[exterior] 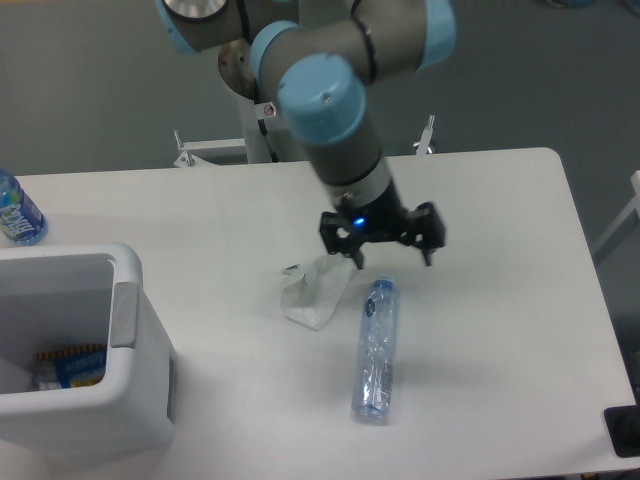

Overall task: Place the trash in the trash can
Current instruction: 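Move the gripper down over the crumpled white tissue, then close the gripper on the white tissue and lift it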

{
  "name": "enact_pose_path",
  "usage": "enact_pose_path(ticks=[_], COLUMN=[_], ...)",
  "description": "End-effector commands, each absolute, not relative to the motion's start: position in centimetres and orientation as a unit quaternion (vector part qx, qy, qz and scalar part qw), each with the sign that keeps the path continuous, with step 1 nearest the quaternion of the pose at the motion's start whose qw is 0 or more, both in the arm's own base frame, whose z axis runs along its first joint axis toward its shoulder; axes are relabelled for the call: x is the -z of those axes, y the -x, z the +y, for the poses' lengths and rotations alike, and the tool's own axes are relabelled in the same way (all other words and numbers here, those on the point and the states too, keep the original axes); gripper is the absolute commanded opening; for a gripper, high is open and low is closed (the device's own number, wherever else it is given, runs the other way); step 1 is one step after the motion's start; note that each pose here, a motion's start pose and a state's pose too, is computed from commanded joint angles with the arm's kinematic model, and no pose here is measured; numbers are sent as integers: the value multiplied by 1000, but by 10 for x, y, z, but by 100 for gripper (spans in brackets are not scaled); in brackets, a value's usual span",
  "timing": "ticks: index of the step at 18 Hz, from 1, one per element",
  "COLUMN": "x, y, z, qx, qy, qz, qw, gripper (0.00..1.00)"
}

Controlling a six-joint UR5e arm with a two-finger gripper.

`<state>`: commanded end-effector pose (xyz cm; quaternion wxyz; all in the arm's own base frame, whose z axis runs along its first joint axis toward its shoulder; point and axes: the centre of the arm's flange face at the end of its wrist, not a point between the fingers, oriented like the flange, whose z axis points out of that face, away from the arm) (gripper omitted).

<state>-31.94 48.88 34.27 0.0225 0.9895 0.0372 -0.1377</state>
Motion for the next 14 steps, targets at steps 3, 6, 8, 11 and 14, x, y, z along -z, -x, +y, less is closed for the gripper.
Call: enact_pose_path(ticks=[3, 6, 8, 11, 14], x=[-298, -276, -256, -217, -213], y=[302, 287, 268, 252, 248], z=[482, 480, 479, 487, 491], qx=[96, 77, 59, 32, 29], qy=[-993, -992, -991, -989, -988], qz=[-34, -78, -95, -108, -112], qw=[50, 67, 77, 97, 98], gripper=[100, 100, 100, 100, 100])
